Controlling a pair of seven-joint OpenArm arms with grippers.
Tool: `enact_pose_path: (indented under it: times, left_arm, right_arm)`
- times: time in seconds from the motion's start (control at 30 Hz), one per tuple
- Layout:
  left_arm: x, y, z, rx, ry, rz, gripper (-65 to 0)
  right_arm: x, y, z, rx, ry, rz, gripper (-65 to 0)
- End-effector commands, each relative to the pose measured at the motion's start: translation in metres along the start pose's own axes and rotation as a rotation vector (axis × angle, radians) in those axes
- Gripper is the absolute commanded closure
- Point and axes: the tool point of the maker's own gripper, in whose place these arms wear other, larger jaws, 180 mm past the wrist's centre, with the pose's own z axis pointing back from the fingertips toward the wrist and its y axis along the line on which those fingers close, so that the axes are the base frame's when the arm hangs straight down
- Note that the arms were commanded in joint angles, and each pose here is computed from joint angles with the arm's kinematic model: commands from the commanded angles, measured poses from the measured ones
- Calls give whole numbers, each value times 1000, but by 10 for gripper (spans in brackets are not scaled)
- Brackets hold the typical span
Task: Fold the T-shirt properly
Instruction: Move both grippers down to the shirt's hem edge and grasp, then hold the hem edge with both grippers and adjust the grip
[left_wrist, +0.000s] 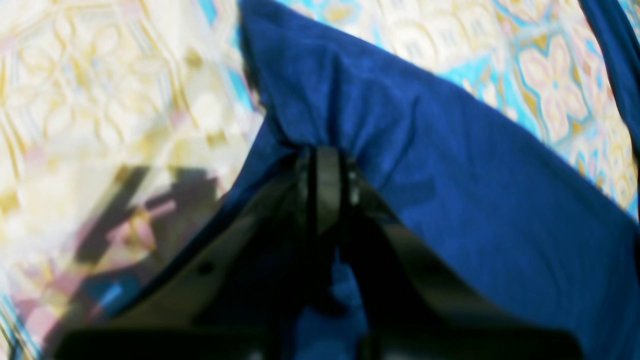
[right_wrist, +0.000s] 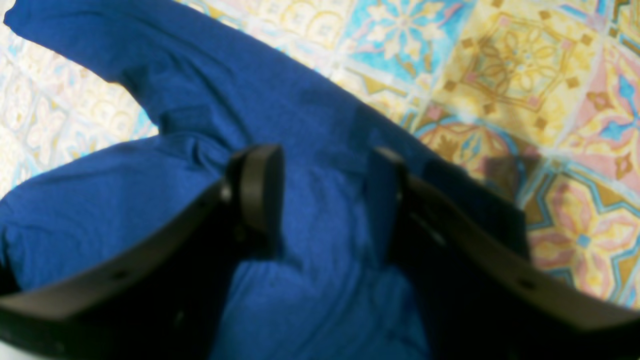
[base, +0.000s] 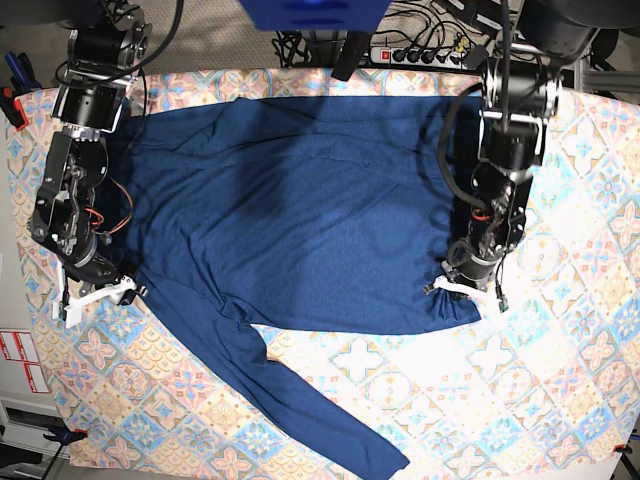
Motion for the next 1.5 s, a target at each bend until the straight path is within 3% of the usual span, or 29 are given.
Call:
enact_pose_path:
  times: [0.0, 0.13, 0.33, 0.5, 0.8, 0.93, 1.2, 1.3, 1.4, 1.47]
  left_arm:
    - [34, -18, 5, -53, -65, -21, 0]
    - [36, -23, 19, -89, -79, -45, 0]
    - [42, -34, 50, -148, -144, -98, 0]
    - [41, -36, 76, -180, -176, -140, 0]
    - [42, -19, 111, -168, -227, -135, 0]
    - [42, -12, 126, -159, -247, -132, 0]
    - [38, -7, 138, -152, -252, -131, 0]
    - [41, -4, 138, -144, -259, -128, 0]
    - [43, -3, 139, -141, -266, -123, 0]
    - [43, -3, 138, -142, -267, -121, 0]
  right_arm:
    - [18, -1, 2, 2, -46, 7, -264]
    - [13, 16, -14, 24, 7, 51, -268]
    - [11, 32, -39, 21, 62, 215, -306]
    - [10, 18, -65, -73, 81, 341, -360]
    - [5, -8, -96, -189, 57, 599, -362]
    - [-11, -11, -105, -128, 92, 711, -362]
    - [-26, -26, -110, -99, 105, 720, -357]
    - [-28, -26, -110, -99, 106, 720, -276]
    - [-26, -26, -110, -97, 97, 708, -74]
    - [-23, -22, -110, -88, 81, 709, 0]
